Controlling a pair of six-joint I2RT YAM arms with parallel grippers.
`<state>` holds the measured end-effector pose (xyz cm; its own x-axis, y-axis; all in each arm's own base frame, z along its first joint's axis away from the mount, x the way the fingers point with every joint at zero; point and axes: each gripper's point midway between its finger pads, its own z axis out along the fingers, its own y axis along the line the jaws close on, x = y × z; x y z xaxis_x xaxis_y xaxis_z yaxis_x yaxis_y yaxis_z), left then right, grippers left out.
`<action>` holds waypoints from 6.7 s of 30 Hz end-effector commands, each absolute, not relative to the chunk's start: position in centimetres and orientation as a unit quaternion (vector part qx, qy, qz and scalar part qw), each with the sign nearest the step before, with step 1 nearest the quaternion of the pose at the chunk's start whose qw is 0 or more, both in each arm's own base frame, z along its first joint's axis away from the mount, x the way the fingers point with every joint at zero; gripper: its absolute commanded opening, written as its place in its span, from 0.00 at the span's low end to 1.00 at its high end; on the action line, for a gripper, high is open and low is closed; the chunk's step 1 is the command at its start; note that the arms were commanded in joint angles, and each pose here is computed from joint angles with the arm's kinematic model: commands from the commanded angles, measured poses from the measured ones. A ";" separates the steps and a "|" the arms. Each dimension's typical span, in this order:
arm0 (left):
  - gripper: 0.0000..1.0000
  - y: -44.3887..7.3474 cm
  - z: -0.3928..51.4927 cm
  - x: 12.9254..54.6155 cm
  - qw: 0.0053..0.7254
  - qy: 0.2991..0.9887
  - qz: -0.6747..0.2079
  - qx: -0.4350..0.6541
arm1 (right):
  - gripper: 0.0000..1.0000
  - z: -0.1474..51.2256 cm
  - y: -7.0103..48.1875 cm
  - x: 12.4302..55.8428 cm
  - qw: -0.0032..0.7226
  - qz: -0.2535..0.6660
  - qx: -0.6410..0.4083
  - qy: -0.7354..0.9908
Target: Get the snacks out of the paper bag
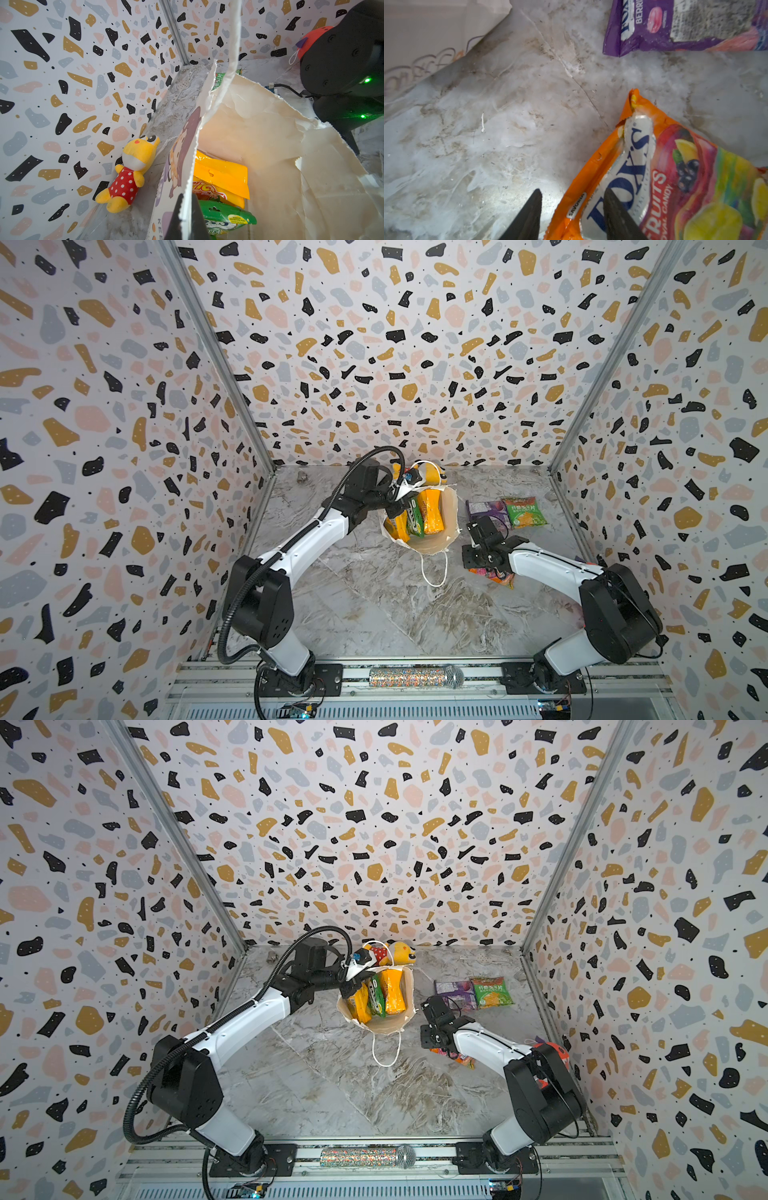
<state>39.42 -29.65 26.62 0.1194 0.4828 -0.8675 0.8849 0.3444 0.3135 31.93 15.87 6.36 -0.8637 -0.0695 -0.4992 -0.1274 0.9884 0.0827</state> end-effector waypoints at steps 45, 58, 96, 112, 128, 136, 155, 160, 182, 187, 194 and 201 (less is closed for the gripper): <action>0.00 -29.5 27.3 38.5 0.523 0.628 -0.195 0.542 | 0.44 5.8 8.2 31.4 0.258 0.005 0.001 0.966; 0.00 -29.8 27.3 38.1 0.524 0.621 -0.207 0.545 | 0.58 5.7 10.2 29.7 0.251 -0.030 -0.007 0.967; 0.00 -29.4 28.0 38.4 0.535 0.618 -0.196 0.542 | 0.50 8.0 6.1 33.3 0.300 0.021 0.068 0.951; 0.00 -29.8 27.9 38.3 0.536 0.614 -0.211 0.540 | 0.66 5.2 1.0 31.2 0.280 0.004 0.159 0.947; 0.00 -29.8 28.7 38.3 0.542 0.610 -0.211 0.538 | 0.56 6.0 -3.5 34.1 0.318 -0.090 0.228 0.916; 0.00 -29.9 28.3 38.6 0.538 0.614 -0.209 0.539 | 0.57 9.8 -0.7 35.0 0.371 -0.021 0.195 0.908; 0.00 -29.7 27.8 39.1 0.542 0.619 -0.201 0.532 | 0.00 2.3 6.0 34.1 0.257 0.034 0.114 0.959; 0.00 -29.7 28.0 39.2 0.544 0.618 -0.198 0.532 | 0.00 2.4 3.9 34.9 0.266 -0.006 0.133 0.955; 0.00 -29.7 28.0 39.2 0.544 0.618 -0.198 0.532 | 0.02 7.8 2.9 37.4 0.325 0.023 0.159 0.932; 0.00 -29.7 28.0 39.1 0.543 0.618 -0.202 0.532 | 0.07 9.7 1.9 34.9 0.331 0.039 0.179 0.926; 0.00 -29.8 27.7 39.4 0.541 0.619 -0.201 0.532 | 0.10 6.4 -1.7 30.7 0.299 0.059 0.238 0.922; 0.00 -30.1 28.0 39.4 0.543 0.616 -0.210 0.531 | 0.11 4.0 -2.7 30.9 0.277 0.074 0.261 0.922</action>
<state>39.38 -29.46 26.38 0.1106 0.4751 -0.8730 0.8817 0.3584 0.3068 29.96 -3.21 3.59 -0.7196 0.5143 -0.4666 0.4583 0.8565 0.2373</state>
